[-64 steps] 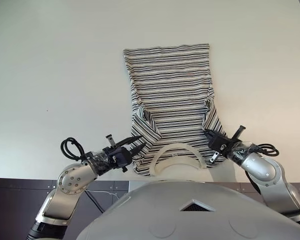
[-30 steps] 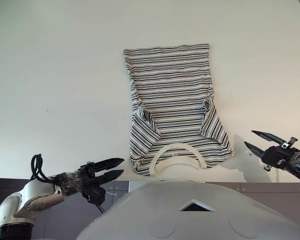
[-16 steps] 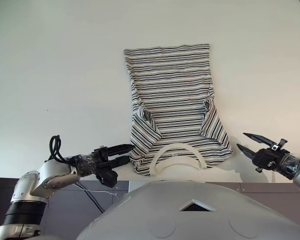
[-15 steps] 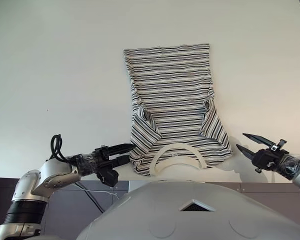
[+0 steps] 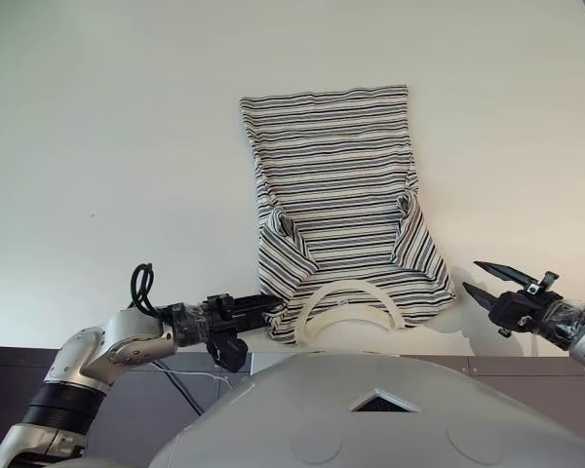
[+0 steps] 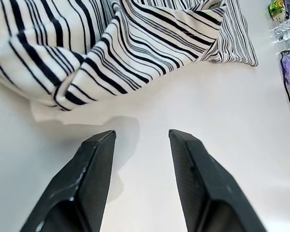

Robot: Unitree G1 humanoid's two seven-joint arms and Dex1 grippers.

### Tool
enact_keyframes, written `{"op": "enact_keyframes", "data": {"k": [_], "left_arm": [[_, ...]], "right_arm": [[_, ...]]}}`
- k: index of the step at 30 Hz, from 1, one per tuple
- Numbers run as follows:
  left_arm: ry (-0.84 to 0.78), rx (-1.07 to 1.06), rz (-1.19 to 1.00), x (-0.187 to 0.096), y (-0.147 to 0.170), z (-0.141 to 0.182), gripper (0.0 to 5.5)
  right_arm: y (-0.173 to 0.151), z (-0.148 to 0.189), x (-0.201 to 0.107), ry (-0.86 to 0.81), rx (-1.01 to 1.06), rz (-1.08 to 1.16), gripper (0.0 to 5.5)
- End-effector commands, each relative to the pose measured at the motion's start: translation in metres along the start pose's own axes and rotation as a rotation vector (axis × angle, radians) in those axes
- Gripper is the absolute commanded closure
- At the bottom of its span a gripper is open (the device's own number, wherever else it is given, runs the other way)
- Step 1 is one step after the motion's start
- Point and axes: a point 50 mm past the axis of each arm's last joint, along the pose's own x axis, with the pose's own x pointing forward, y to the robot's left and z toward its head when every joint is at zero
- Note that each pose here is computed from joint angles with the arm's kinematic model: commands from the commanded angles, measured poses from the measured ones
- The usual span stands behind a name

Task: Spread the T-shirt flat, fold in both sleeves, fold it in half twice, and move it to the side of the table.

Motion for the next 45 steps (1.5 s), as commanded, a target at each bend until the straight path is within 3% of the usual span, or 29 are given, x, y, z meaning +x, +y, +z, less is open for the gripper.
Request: {"op": "enact_keyframes", "data": {"k": [1,11,13,18,28,45], "left_arm": [[0.065,-0.053,-0.186,-0.002,-0.029,-0.004,4.54],[0.163,-0.061,-0.206,-0.026,-0.036,-0.017,5.39],[0.179,-0.053,-0.216,-0.031,-0.036,-0.019,5.39],[0.211,-0.043,-0.223,-0.041,-0.034,-0.023,5.4],[0.212,-0.025,-0.227,-0.043,-0.033,-0.025,5.4],[0.215,-0.02,-0.211,-0.047,-0.027,-0.026,5.4]], "right_arm": [[-0.005,-0.008,-0.004,0.055,-0.072,-0.014,3.49],[0.002,-0.006,-0.004,0.023,-0.31,-0.019,3.49],[0.007,0.004,0.0,-0.018,-0.343,-0.003,3.49],[0.014,0.023,0.006,-0.102,-0.408,0.074,2.63],[0.02,0.031,0.023,-0.165,-0.56,0.152,2.63],[0.038,0.046,0.035,-0.29,-0.572,0.18,2.63]]}}
